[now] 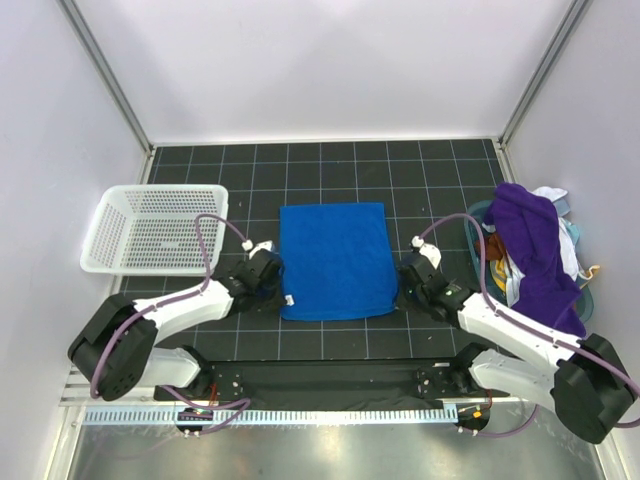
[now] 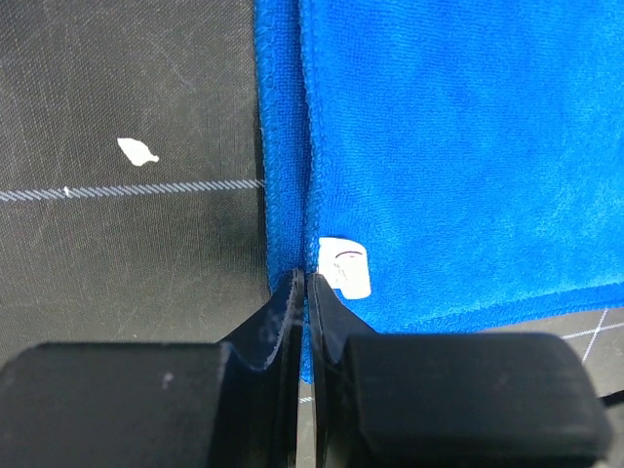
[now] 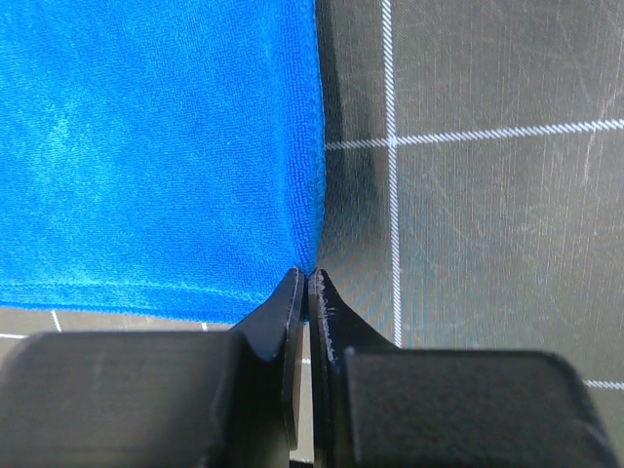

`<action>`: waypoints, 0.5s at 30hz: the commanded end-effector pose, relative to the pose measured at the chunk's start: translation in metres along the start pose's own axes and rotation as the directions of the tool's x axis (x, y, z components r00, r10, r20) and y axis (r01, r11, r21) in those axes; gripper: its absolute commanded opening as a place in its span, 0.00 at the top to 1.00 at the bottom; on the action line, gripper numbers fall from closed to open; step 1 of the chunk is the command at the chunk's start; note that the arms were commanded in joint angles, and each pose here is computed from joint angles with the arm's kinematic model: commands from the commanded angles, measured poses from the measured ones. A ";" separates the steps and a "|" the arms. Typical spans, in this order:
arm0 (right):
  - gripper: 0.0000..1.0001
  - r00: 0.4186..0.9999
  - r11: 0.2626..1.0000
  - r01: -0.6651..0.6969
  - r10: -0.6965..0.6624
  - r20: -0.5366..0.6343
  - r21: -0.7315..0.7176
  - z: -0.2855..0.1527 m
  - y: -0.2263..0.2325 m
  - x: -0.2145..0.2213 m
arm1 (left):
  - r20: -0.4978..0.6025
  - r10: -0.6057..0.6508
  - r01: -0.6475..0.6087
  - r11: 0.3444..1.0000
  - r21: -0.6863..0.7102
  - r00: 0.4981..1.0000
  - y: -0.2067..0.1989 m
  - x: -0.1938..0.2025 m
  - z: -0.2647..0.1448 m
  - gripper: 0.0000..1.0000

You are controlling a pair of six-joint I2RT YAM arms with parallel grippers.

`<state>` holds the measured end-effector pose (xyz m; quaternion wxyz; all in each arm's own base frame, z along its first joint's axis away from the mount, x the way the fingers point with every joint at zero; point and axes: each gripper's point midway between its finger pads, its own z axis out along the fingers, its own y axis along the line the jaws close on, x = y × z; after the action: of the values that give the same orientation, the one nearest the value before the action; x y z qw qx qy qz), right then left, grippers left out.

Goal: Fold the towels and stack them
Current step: Fold the towel

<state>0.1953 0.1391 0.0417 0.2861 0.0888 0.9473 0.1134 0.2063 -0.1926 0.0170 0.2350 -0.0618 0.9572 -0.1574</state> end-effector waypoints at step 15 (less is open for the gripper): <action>0.32 0.990 0.999 0.039 -0.040 0.139 0.013 -0.015 0.030 -0.074 | 0.196 0.025 -0.010 0.997 -0.077 0.980 -0.014 -0.071 -0.048 0.47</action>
<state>0.2092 0.1397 0.0675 0.2971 0.0869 0.9457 0.0995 0.2089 -0.1759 0.0523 0.2556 -0.0733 0.9565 -0.1202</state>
